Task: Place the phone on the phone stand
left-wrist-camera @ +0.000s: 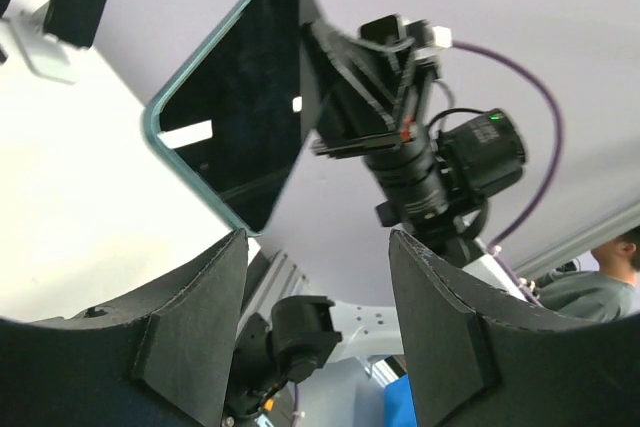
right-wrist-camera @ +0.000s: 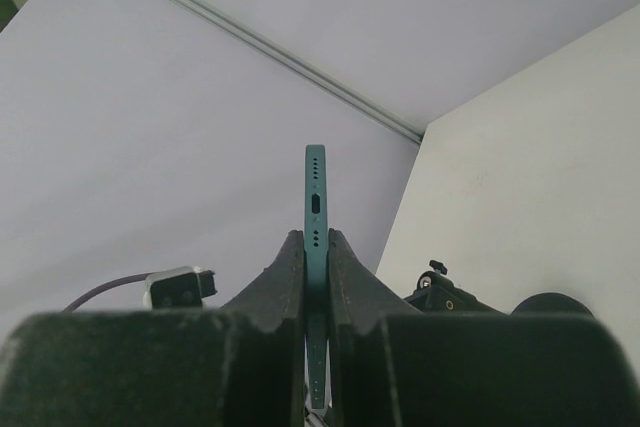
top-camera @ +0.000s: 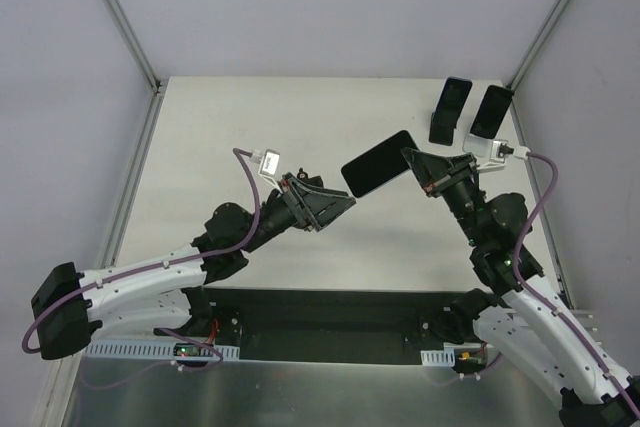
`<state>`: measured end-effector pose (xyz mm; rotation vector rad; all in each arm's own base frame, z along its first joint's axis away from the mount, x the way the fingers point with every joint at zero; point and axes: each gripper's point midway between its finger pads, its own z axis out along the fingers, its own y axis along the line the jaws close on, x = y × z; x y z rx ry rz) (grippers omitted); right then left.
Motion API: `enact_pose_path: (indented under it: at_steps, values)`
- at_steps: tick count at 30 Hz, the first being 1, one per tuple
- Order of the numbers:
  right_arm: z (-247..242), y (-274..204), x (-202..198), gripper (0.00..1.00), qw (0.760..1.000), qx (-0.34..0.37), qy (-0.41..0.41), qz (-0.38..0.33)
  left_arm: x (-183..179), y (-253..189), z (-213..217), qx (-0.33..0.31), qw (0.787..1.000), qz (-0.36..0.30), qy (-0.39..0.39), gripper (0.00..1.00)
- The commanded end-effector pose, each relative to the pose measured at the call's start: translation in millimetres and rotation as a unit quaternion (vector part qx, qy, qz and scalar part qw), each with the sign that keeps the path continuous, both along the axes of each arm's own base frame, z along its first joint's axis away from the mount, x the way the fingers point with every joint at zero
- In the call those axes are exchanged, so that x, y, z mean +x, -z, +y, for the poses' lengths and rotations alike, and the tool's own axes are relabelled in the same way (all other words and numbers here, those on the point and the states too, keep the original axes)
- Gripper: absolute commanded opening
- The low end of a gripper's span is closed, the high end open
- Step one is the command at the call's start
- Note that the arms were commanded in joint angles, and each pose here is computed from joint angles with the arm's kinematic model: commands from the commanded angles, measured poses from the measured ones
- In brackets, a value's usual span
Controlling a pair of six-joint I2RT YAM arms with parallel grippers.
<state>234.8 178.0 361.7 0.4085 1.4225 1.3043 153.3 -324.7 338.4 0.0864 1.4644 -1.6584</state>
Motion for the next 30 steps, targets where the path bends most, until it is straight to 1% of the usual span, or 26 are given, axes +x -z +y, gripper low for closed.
enact_pose_path:
  at_steps: [1,4,5,6,7,9,11,12,13,14,15,17,18,19,20,24,30]
  values:
    - [-14,-60,-19,0.01,0.995,0.064,0.003,-0.077,7,-5,-8,-0.015,1.000,0.017,-0.001,0.55]
    - [-20,-66,-23,0.01,0.994,0.062,0.012,-0.086,9,-3,-7,-0.020,0.999,0.030,-0.008,0.56]
    - [-20,-68,-25,0.01,0.994,0.062,0.010,-0.088,13,1,-6,-0.019,0.999,0.035,-0.017,0.58]
    - [-19,-69,-26,0.01,0.994,0.068,0.006,-0.085,13,-1,-5,-0.023,0.999,0.036,-0.019,0.63]
    - [-17,-70,-27,0.01,0.994,0.070,0.000,-0.086,14,-1,-7,-0.025,0.999,0.033,-0.019,0.65]
    - [-16,-68,-27,0.01,0.994,0.074,-0.005,-0.084,8,-17,-9,-0.052,0.999,0.006,0.000,0.67]
    - [-14,-63,-28,0.01,0.994,0.075,-0.011,-0.080,5,-19,-18,-0.057,0.998,-0.004,0.019,0.67]
    - [-13,-61,-28,0.01,0.994,0.077,-0.013,-0.079,2,-29,-21,-0.071,0.997,-0.011,0.033,0.66]
    - [-13,-62,-29,0.01,0.993,0.083,-0.016,-0.082,3,-25,-28,-0.068,0.997,-0.008,0.039,0.63]
    - [-14,-61,-30,0.01,0.993,0.085,-0.018,-0.083,3,-29,-30,-0.075,0.996,-0.010,0.044,0.57]
    - [-14,-58,-30,0.01,0.993,0.085,-0.017,-0.082,-1,-39,-28,-0.098,0.994,-0.023,0.052,0.55]
    - [-14,-58,-31,0.01,0.993,0.086,-0.018,-0.082,-1,-42,-30,-0.111,0.992,-0.032,0.057,0.50]
    - [-13,-55,-31,0.01,0.993,0.084,-0.019,-0.079,-3,-49,-28,-0.125,0.989,-0.043,0.058,0.49]
    - [-13,-52,-31,0.01,0.993,0.084,-0.021,-0.077,-3,-50,-29,-0.127,0.989,-0.046,0.058,0.48]
    - [-13,-52,-32,0.01,0.993,0.091,-0.023,-0.076,-4,-53,-28,-0.132,0.988,-0.054,0.058,0.45]
    - [-15,-42,-34,0.01,0.991,0.106,-0.024,-0.074,-6,-54,-29,-0.134,0.987,-0.066,0.061,0.38]
    - [-17,-39,-42,0.01,0.990,0.108,-0.033,-0.079,-5,-49,-29,-0.142,0.986,-0.067,0.061,0.35]
